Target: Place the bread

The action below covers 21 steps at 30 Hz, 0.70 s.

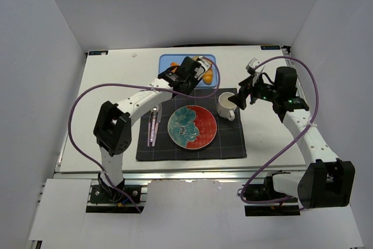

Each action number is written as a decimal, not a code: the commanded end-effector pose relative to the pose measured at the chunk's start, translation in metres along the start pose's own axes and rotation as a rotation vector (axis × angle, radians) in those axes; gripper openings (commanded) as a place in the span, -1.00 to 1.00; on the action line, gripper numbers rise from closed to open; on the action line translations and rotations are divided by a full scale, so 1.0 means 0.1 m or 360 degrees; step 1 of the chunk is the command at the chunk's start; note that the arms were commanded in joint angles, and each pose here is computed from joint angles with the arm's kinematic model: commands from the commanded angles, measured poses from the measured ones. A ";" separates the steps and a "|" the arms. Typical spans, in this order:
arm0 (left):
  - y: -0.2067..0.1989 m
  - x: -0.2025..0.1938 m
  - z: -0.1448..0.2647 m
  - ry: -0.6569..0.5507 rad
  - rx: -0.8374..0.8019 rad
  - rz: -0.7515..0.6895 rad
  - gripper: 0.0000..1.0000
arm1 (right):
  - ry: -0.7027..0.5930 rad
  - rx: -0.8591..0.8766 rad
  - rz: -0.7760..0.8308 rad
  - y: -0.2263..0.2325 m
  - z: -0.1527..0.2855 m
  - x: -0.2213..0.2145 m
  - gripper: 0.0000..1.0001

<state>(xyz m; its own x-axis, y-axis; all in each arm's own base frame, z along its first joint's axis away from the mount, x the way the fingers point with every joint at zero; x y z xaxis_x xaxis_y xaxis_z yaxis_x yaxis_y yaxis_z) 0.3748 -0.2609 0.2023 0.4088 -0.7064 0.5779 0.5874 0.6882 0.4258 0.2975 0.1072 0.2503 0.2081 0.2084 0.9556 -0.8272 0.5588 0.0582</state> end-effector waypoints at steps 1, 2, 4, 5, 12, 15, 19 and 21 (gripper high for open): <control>0.12 0.23 0.05 -0.0113 0.0078 -0.0007 0.00 | -0.0059 0.0014 0.0036 -0.02 0.01 0.12 0.79; 0.12 0.23 0.03 -0.0109 0.0075 -0.0014 0.00 | -0.0059 0.0014 0.0036 -0.02 0.01 0.12 0.79; 0.09 0.22 -0.03 -0.0086 0.0057 -0.0029 0.01 | -0.0060 0.0014 0.0036 -0.02 0.01 0.12 0.79; 0.08 0.21 -0.04 -0.0085 0.0052 -0.0032 0.02 | -0.0059 0.0012 0.0033 -0.03 0.01 0.11 0.79; 0.05 0.16 -0.17 -0.0037 0.0080 -0.0050 0.03 | -0.0065 0.0011 0.0035 -0.04 0.02 0.12 0.79; 0.06 0.16 -0.22 -0.0017 0.0118 -0.0054 0.03 | -0.0065 0.0016 0.0032 -0.05 0.02 0.12 0.79; 0.07 0.16 -0.24 -0.0009 0.0141 -0.0058 0.03 | -0.0066 0.0019 0.0027 -0.05 0.02 0.11 0.79; 0.08 0.15 -0.25 0.0000 0.0156 -0.0062 0.02 | -0.0068 0.0021 0.0029 -0.05 0.02 0.11 0.79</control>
<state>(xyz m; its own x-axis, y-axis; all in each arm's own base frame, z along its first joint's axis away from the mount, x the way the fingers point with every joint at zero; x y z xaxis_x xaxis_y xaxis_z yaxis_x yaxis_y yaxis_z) 0.3935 -0.2674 0.1692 0.4183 -0.7551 0.5048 0.5869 0.6489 0.4843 0.2983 0.1041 0.2500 0.2119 0.2011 0.9564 -0.8274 0.5577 0.0660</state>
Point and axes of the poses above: each gripper's point midway between its finger pads, its own z axis back along the fingers, its own y axis along the line the jaws close on, x = y × z, the point moved 6 cm from there along z, back along the fingers, and after that the axes turned 5 degrees about -z, right-handed, at the moved point
